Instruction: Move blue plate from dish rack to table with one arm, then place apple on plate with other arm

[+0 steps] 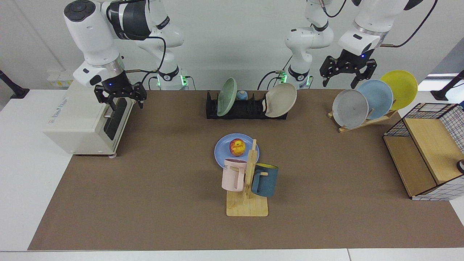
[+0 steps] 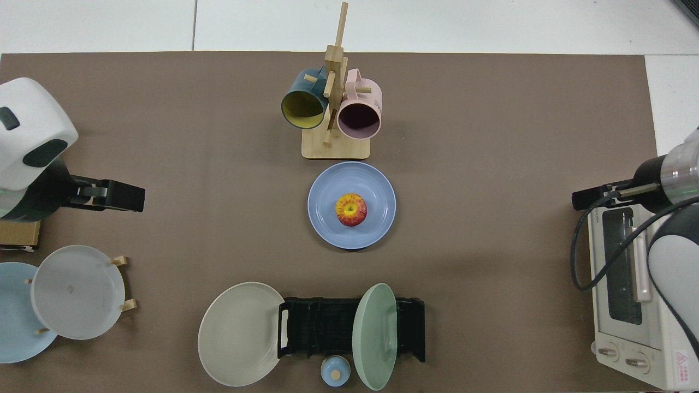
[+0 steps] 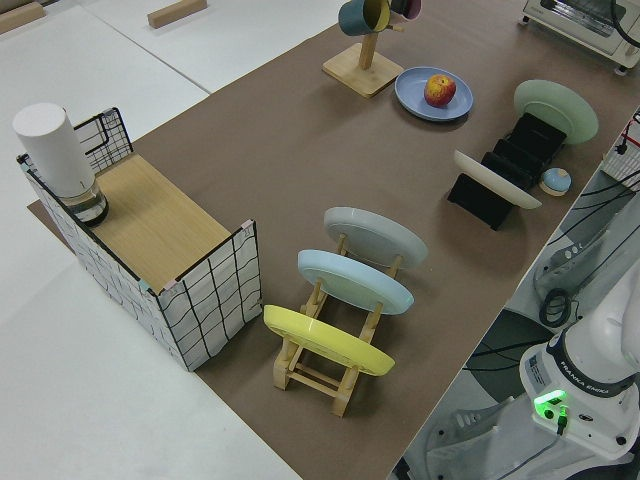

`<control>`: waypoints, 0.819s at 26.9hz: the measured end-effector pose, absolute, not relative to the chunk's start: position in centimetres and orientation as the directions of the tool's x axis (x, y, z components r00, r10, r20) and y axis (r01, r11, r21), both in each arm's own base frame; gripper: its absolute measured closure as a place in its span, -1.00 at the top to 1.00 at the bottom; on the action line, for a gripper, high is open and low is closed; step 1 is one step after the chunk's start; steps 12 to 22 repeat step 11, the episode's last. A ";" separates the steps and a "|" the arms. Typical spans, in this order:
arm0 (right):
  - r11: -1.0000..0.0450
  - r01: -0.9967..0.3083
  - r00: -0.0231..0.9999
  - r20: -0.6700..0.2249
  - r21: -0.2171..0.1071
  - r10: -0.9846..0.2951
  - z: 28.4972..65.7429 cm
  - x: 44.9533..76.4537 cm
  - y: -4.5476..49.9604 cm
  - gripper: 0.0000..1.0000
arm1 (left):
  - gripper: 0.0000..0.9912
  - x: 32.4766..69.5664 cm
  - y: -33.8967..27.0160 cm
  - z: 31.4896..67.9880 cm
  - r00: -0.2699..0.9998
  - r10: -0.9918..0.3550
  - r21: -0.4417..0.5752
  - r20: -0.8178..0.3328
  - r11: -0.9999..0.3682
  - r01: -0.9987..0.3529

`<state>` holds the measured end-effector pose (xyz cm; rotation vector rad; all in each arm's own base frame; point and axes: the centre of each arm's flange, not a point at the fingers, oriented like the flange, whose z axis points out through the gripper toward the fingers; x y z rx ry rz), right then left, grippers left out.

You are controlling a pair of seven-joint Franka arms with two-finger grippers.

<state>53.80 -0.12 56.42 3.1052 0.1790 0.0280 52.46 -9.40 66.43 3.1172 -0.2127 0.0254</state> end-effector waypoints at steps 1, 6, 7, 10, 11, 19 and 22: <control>-0.993 0.114 0.993 0.016 0.032 0.115 56.4 53.8 -0.1 0.99 | 1.00 52.5 -9.4 66.4 0.991 -0.136 0.016 0.017 -0.991 -0.136; -0.993 0.113 0.993 0.016 0.032 0.113 56.4 53.8 -0.2 0.99 | 1.00 52.5 -9.4 66.4 0.991 -0.136 0.016 0.017 -0.991 -0.136; -0.993 0.113 0.993 0.016 0.032 0.113 56.4 53.8 -0.2 0.99 | 1.00 52.5 -9.4 66.4 0.991 -0.136 0.016 0.017 -0.991 -0.136; -0.993 0.112 0.993 0.016 0.032 0.113 56.4 53.8 -0.2 0.99 | 1.00 52.5 -9.4 66.4 0.991 -0.136 0.016 0.017 -0.991 -0.136; -0.993 0.112 0.993 0.015 0.032 0.113 56.4 53.8 -0.2 0.99 | 1.00 52.5 -9.4 66.4 0.991 -0.136 0.016 0.017 -0.991 -0.136; -0.993 0.112 0.993 0.015 0.032 0.113 56.4 53.8 -0.2 0.99 | 1.00 52.5 -9.4 66.4 0.991 -0.136 0.016 0.017 -0.991 -0.136; -0.993 0.112 0.993 0.015 0.032 0.113 56.4 53.8 -0.2 0.99 | 1.00 52.5 -9.4 66.4 0.991 -0.136 0.016 0.017 -0.991 -0.136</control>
